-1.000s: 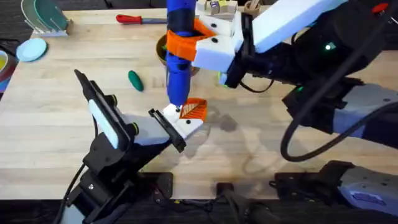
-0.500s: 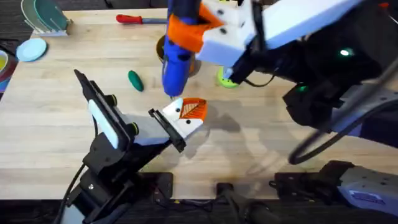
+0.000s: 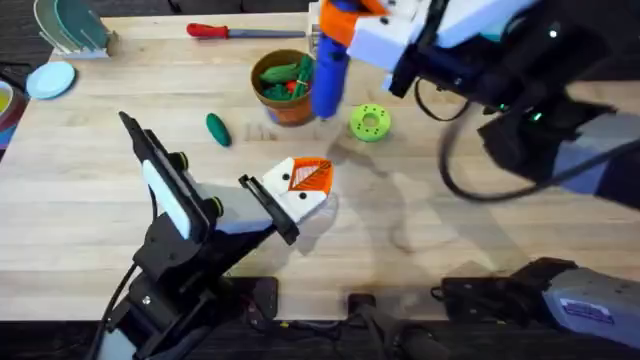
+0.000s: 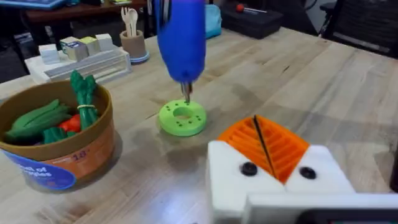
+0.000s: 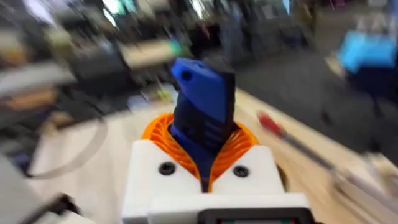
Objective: Pick up the gripper from the table and insert it into the empty holder that is missing its gripper. Then pick up a screw, insert it into the mounting hole, and use the screwdriver to tighten it. Finally, clean up the table by picking up the vegetable and placing it into the bucket.
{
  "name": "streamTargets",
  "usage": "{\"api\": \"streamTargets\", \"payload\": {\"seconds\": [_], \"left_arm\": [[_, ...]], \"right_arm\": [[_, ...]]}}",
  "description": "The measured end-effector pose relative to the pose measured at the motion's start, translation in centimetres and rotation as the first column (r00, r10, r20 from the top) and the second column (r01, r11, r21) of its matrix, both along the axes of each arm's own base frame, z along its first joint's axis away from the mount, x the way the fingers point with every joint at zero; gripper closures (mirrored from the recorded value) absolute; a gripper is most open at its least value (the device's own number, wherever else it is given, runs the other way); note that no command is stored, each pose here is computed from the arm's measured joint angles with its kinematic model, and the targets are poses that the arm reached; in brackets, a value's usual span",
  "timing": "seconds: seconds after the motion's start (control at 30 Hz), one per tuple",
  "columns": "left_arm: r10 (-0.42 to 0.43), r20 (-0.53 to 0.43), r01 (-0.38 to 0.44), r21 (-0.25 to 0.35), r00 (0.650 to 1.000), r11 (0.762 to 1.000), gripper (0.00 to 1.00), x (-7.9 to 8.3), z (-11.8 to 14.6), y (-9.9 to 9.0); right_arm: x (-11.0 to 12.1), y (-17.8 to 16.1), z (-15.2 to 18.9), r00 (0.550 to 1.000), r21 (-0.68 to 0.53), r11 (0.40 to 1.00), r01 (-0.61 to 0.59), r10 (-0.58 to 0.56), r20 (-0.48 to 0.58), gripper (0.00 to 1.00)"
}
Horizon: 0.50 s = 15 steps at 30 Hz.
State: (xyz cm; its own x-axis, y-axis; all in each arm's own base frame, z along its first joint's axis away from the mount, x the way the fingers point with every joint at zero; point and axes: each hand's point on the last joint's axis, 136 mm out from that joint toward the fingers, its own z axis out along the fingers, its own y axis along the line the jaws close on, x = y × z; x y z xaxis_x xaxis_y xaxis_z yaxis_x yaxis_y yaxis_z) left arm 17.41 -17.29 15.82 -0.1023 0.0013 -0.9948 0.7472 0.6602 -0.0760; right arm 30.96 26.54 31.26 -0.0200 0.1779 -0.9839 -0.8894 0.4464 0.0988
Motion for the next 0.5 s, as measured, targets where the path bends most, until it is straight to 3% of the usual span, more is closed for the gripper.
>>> {"api": "streamTargets", "payload": {"seconds": [0.1,0.2,0.37,0.5], "left_arm": [[0.000,0.000,0.000,0.000,1.000,1.000,0.988,0.0,0.0,0.0],[0.000,0.000,0.000,0.000,1.000,1.000,0.988,0.0,0.0,0.0],[0.000,0.000,0.000,0.000,1.000,1.000,0.988,0.0,0.0,0.0],[0.000,0.000,0.000,0.000,1.000,1.000,0.988,0.0,0.0,0.0]], "right_arm": [[3.4,-2.6,-5.1,0.984,-0.219,0.967,0.129,-0.153,-0.093,0.972],[5.7,-6.3,-8.4,0.949,-0.405,0.881,0.246,-0.304,-0.085,0.972],[8.3,-11.7,-10.3,0.877,-0.602,0.671,0.432,-0.469,0.106,0.972],[9.2,-15.1,-11.7,0.819,-0.736,0.430,0.523,-0.491,0.296,0.972]]}}
